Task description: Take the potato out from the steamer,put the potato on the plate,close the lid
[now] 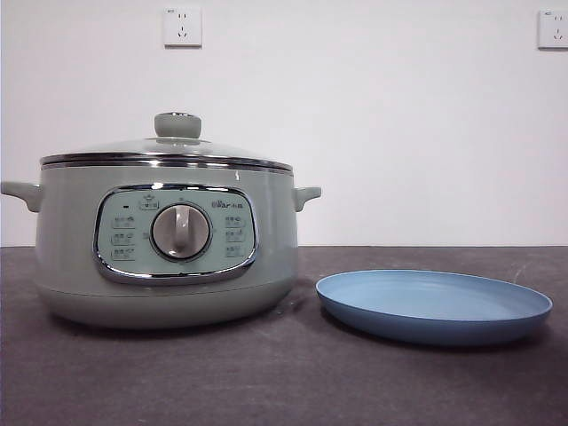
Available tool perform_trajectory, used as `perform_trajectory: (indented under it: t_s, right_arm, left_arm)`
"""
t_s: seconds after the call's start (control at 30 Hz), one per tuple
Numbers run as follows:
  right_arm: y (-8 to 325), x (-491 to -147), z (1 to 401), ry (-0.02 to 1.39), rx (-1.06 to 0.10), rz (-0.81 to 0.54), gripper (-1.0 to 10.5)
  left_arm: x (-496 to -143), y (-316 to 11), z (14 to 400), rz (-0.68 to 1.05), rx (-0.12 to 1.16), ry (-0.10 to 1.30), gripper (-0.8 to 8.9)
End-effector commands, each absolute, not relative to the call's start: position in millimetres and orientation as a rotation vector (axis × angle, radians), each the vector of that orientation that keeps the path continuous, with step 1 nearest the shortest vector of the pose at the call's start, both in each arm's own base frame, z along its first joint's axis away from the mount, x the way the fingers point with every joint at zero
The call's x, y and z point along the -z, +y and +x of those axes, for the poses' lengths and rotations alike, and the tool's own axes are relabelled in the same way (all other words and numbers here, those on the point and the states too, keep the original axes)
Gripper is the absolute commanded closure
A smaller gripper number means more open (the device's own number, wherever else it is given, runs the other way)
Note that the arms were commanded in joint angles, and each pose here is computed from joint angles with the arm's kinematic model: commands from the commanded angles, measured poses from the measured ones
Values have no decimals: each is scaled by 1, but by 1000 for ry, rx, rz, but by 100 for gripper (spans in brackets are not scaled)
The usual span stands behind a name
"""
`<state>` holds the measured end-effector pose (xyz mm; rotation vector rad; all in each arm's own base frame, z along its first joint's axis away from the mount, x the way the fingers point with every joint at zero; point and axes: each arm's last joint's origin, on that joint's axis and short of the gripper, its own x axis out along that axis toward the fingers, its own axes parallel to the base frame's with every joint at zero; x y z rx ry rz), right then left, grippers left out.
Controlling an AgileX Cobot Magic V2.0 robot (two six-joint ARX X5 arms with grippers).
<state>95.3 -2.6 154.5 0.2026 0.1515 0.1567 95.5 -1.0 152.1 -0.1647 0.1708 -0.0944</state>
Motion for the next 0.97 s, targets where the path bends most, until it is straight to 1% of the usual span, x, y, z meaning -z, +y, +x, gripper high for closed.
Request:
perform_trajectory:
  t_s: [0.03, 0.1, 0.33, 0.4, 0.57, 0.63, 0.7, 0.8, 0.9, 0.97]
  right_arm:
    - [-2, -150, 96, 174, -158, 207, 948]
    - [-2, -150, 96, 174, -158, 206, 948]
    - [-2, -150, 96, 167, -158, 208, 948]
    - [-2, -151, 96, 165, -157, 228, 948]
    - [-2, -152, 96, 150, -156, 254, 948]
    - [-2, -153, 96, 151, -155, 285, 949]
    - [-2, -154, 96, 149, -151, 356, 950]
    - [-2, -169, 94, 103, -155, 458, 957]
    - [-2, -189, 90, 46, -159, 509, 958]
    - [-2, -206, 88, 14, -156, 516, 958]
  left_arm:
    - [-148, 0, 96, -165, 77, 178, 814]
    - [-148, 0, 96, -166, 57, 179, 814]
    - [-148, 0, 96, -166, 58, 178, 814]
    - [-148, 0, 96, -168, 60, 177, 814]
    - [-152, 0, 97, -173, 71, 131, 814]
    - [-154, -1, 96, -220, 108, 134, 816]
    - [-156, -2, 96, -271, 141, 134, 818]
    - [-167, -4, 94, -334, 193, 115, 819]
    - [-187, -4, 89, -343, 203, 72, 819]
    - [-204, -4, 85, -342, 204, 56, 819]
